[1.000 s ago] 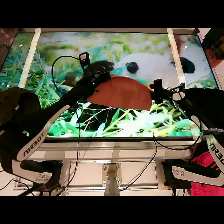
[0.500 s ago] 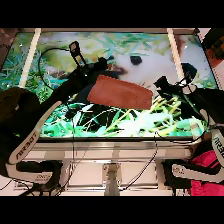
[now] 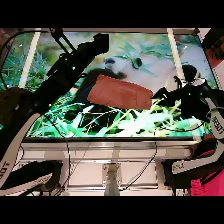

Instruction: Fold the clothes and pants, and hang the long-sleeved shirts on hangers.

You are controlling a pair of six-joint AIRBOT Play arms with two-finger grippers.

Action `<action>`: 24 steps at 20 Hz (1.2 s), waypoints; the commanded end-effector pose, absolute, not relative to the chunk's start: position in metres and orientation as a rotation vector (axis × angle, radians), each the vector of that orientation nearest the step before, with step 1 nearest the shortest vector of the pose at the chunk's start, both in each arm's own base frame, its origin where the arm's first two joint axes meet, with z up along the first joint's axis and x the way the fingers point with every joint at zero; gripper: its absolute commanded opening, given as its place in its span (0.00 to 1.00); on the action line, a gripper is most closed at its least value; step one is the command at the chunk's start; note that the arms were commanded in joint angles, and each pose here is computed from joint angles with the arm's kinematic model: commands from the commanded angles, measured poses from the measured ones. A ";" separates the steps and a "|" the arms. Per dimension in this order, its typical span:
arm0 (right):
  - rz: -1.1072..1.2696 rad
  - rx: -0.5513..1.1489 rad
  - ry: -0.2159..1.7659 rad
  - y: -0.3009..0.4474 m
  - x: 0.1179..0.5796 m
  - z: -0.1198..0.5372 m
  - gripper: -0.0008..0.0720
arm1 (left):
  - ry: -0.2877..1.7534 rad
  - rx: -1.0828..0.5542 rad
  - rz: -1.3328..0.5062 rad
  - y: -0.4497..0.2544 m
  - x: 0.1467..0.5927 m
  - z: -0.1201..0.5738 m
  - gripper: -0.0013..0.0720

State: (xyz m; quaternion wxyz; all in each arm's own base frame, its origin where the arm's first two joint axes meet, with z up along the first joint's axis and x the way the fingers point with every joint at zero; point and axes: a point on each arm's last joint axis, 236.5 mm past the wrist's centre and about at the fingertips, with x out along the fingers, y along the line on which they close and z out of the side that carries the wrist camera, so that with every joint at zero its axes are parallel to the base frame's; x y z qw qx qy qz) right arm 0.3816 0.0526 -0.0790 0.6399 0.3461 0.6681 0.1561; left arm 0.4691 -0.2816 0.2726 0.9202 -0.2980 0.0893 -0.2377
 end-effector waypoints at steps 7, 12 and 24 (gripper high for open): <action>0.540 0.780 1.666 0.101 0.386 -0.109 0.86 | 0.170 -0.620 -0.551 -0.301 0.446 0.290 0.94; 0.570 0.757 1.670 0.123 0.387 -0.112 0.44 | 0.170 -0.620 -0.551 -0.301 0.446 0.290 0.94; 0.217 0.732 1.421 -0.008 0.444 -0.009 0.03 | 0.156 -0.625 -0.556 -0.299 0.442 0.298 0.94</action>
